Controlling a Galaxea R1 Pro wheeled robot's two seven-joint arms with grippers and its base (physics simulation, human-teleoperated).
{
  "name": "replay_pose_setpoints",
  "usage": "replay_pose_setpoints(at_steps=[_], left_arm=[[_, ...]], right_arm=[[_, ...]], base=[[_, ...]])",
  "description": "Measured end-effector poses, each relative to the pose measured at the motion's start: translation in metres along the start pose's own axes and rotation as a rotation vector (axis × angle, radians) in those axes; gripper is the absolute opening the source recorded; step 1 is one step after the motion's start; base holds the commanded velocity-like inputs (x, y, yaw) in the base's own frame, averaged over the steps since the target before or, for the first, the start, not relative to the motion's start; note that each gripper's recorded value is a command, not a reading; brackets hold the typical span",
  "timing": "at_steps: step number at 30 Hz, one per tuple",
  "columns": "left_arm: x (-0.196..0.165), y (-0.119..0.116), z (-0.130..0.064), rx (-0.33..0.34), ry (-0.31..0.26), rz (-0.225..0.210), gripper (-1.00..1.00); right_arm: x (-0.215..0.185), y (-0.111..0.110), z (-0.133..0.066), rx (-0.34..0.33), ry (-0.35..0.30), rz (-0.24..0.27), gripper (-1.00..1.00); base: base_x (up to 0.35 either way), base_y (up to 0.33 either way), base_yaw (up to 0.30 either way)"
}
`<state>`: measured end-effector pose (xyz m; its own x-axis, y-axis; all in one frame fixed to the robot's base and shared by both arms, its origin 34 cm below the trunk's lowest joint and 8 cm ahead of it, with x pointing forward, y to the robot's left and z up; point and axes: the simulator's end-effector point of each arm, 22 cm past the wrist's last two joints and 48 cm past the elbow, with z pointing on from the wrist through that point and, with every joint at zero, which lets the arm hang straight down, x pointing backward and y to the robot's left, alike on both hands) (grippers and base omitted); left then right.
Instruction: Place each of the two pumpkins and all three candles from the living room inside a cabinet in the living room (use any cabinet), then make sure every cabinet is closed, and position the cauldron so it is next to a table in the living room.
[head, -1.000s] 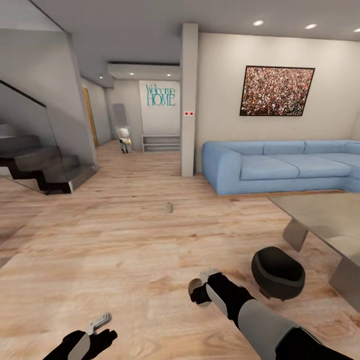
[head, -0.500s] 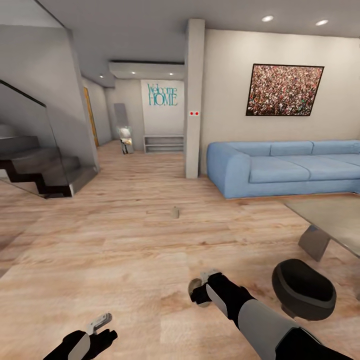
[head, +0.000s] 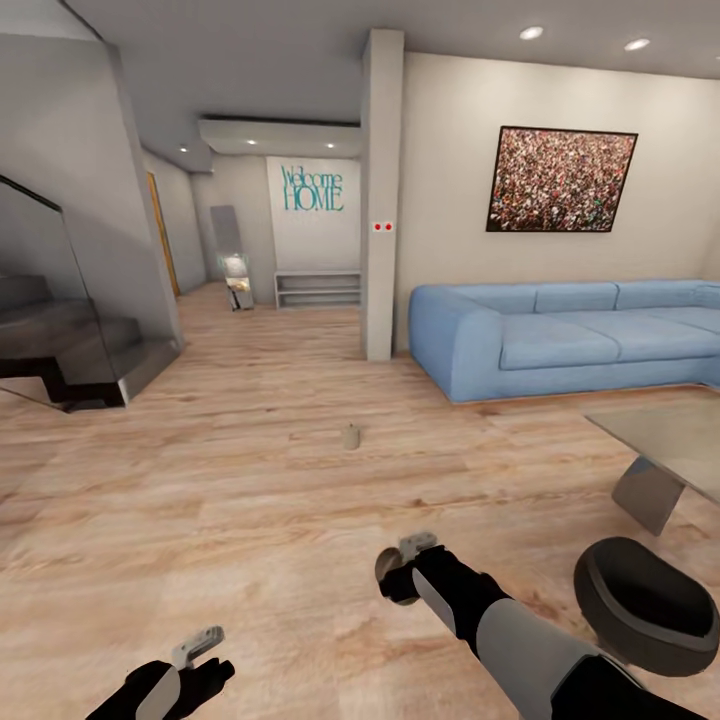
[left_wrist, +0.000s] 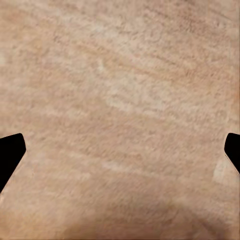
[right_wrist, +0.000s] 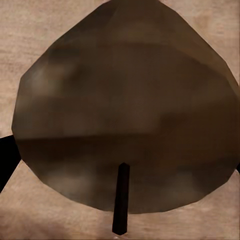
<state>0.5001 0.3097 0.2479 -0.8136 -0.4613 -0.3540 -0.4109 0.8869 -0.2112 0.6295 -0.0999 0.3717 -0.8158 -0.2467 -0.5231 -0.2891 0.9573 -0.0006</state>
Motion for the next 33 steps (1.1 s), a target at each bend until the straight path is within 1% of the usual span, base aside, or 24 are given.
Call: replay_pose_setpoints(at_steps=[12,25,33], left_arm=[[0.0004,-0.0005,0.0001,0.0,0.001,0.001,1.0],[0.0009,-0.001,0.0002,0.001,0.002,0.001,1.0],[0.0007,-0.001,0.0001,0.001,0.001,0.001,1.0]], right_arm=[[-0.0003,-0.0002,0.0,0.0,-0.001,0.002,-1.0],[-0.0006,0.0001,0.0,-0.002,-0.003,0.003,-1.0],[-0.0006,0.0003,0.0,-0.002,-0.003,0.002,-1.0]], base=[[0.285,0.238,-0.009],[0.285,0.238,-0.257],[0.285,0.238,-0.044]])
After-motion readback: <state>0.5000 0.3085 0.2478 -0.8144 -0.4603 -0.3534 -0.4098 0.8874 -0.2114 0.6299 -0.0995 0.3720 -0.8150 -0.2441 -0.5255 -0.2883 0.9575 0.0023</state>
